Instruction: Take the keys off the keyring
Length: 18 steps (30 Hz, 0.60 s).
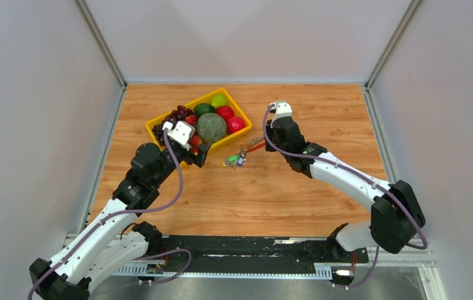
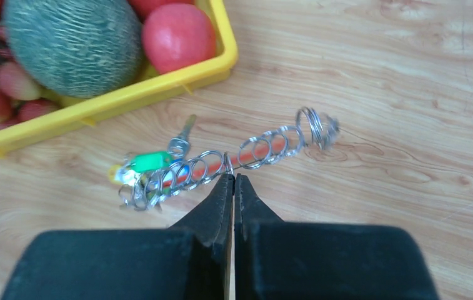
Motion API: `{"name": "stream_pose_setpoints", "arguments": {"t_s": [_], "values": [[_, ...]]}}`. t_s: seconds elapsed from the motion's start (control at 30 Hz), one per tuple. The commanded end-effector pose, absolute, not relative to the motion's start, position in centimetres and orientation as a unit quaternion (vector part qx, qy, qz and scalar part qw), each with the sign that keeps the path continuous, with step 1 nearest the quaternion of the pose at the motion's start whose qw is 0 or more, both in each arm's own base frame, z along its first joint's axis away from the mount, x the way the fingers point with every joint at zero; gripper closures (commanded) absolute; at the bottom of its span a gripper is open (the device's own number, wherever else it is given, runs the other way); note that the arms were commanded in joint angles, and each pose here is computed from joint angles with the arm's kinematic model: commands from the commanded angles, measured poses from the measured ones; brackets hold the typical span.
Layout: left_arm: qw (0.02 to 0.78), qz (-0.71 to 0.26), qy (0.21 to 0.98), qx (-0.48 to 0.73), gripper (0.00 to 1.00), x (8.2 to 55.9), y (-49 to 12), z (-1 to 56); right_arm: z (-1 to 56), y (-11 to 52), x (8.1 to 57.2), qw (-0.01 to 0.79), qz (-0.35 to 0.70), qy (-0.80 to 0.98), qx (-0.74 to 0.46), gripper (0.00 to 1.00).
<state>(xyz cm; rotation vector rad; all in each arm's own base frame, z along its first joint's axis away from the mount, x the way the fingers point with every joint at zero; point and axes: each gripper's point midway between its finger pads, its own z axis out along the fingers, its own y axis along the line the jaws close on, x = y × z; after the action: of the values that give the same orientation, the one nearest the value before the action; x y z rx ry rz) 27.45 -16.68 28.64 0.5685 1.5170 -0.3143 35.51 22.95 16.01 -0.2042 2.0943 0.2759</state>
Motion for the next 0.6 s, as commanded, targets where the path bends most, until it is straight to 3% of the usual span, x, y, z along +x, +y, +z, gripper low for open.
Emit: {"name": "stream_pose_setpoints", "arguments": {"t_s": [0.0, 0.57], "values": [[0.690, -0.176, 0.646, 0.275, 0.00, 26.8, -18.1, 30.5, 22.5, 24.7, 34.4, 0.546, 0.203, 0.807, -0.098, 1.00], [0.679, -0.243, 0.551, 0.420, 0.00, 23.2, -22.1, 28.8, 36.0, 27.3, 28.0, 0.580, 0.396, 0.696, -0.152, 1.00]]}}
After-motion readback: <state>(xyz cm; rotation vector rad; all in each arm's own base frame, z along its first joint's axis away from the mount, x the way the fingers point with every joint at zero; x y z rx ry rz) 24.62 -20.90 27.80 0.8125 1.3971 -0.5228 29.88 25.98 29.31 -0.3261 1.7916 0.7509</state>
